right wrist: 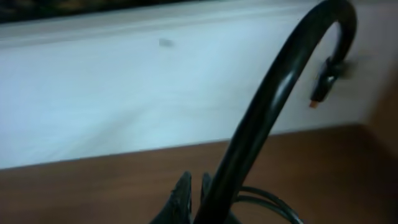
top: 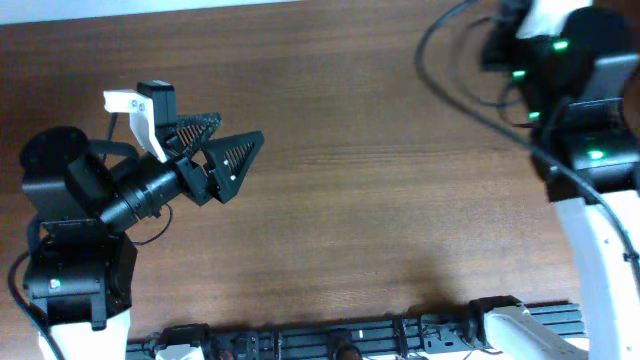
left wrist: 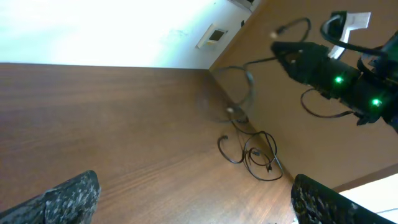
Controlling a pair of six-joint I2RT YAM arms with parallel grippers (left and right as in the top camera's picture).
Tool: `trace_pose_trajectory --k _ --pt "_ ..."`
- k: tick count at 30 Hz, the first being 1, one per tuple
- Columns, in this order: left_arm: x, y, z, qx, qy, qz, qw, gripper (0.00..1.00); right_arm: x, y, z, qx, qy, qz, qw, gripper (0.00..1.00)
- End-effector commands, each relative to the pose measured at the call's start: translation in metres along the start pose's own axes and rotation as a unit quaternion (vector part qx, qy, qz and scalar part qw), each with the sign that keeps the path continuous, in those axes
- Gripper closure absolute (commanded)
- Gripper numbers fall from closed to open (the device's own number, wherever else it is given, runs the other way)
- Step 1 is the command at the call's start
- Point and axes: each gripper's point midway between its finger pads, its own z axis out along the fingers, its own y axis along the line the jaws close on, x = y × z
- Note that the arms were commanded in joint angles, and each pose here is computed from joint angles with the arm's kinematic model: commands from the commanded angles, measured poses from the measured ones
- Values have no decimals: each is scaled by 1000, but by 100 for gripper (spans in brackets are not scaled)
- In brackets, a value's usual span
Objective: Untangle cables
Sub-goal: 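Carry the lifted cable up and right with the right gripper, then lower the cable onto the right-side pile and open the right gripper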
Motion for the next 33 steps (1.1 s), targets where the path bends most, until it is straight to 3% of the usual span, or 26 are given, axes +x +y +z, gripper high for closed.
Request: trace_pose_trajectory --k 1,4,12,20,33 --pt "-3 -7 -3 7 -4 4 1000 1 -9 -73 -12 104 -1 -21 994 96" --pt "-3 -7 -3 7 -4 3 1000 1 -5 -128 -21 176 13 -29 984 96" --pt "8 -3 -3 2 15 -17 1000 1 18 -185 -5 245 52 -15 968 96" --pt "8 -3 -3 1 15 -17 1000 1 56 -287 -23 357 100 29 928 96" --pt "8 -4 -3 6 16 -18 1000 1 119 -382 -40 435 162 82 882 96"
